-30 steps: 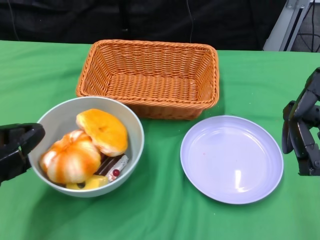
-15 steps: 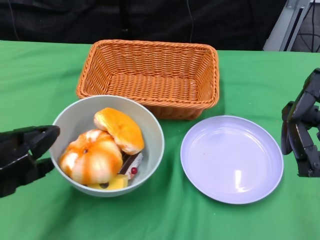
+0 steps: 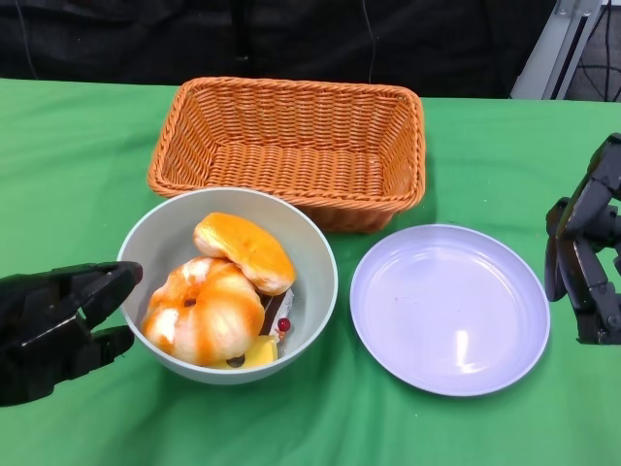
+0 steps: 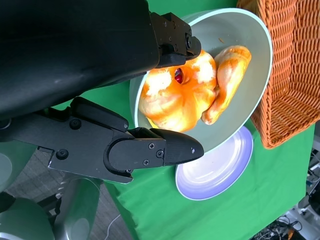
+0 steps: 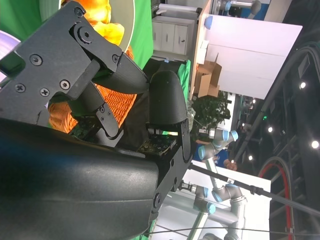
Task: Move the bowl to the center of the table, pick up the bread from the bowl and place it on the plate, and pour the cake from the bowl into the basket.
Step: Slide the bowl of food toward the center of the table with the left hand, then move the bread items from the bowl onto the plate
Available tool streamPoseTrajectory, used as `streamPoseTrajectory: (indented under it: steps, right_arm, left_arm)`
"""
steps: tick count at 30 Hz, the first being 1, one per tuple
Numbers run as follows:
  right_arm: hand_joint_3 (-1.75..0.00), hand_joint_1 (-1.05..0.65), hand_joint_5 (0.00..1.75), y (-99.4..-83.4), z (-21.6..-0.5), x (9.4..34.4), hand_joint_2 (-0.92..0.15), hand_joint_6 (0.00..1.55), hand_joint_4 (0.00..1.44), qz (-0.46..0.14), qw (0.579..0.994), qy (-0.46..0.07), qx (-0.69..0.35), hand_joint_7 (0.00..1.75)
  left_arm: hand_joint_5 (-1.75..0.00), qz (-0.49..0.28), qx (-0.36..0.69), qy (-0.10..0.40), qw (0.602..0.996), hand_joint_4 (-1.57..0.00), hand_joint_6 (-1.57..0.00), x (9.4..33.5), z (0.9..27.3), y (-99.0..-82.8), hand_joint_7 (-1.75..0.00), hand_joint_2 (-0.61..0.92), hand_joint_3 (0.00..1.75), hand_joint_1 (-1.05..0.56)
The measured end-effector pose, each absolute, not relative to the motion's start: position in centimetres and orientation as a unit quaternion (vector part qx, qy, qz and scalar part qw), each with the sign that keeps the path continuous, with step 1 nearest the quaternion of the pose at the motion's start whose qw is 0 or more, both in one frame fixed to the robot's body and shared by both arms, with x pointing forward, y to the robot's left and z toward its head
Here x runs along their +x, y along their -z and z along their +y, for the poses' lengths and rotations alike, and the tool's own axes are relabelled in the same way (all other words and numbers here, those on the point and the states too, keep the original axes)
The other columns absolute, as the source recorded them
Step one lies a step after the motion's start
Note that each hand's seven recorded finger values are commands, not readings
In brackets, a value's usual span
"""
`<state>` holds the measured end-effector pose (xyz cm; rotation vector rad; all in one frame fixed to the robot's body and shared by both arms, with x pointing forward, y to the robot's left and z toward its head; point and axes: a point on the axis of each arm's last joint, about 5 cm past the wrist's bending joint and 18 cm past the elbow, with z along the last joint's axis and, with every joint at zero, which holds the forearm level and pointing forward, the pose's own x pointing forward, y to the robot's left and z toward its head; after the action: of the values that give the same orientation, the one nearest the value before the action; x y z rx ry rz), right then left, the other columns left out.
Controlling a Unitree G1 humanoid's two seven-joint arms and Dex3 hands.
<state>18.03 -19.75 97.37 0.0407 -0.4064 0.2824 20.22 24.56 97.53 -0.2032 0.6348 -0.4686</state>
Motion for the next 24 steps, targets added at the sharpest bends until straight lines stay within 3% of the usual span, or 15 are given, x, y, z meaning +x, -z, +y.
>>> streamPoseTrajectory:
  steps: [17,21,23,24]
  right_arm:
    - [-1.37,-0.27,1.75,-97.2,-19.8,18.1,-0.40,0.64,0.89,-0.196,0.970,-0.143,0.021,1.67]
    - [-1.35,-0.27,1.75,-97.0,-19.8,18.2,-0.41,0.63,0.88,-0.195,0.969,-0.148,0.021,1.67]
    - [-1.34,-0.27,1.75,-97.0,-19.8,18.2,-0.41,0.63,0.88,-0.195,0.969,-0.148,0.021,1.67]
    - [-1.34,-0.27,1.75,-97.0,-19.8,18.2,-0.41,0.63,0.88,-0.195,0.969,-0.148,0.021,1.67]
  left_arm:
    - [-0.04,0.314,-0.113,0.244,0.911,-0.08,-0.12,20.0,24.0,-97.1,-0.02,0.92,0.38,-0.61]
    - [-0.08,0.311,-0.079,0.240,0.916,-0.17,-0.19,19.9,23.6,-97.4,-0.04,0.92,0.36,-0.64]
    - [-0.13,0.301,-0.031,0.231,0.925,-0.27,-0.24,19.9,23.4,-97.5,-0.06,0.92,0.37,-0.66]
    - [-0.18,0.292,0.010,0.223,0.930,-0.41,-0.33,19.9,23.4,-97.6,-0.08,0.92,0.36,-0.67]
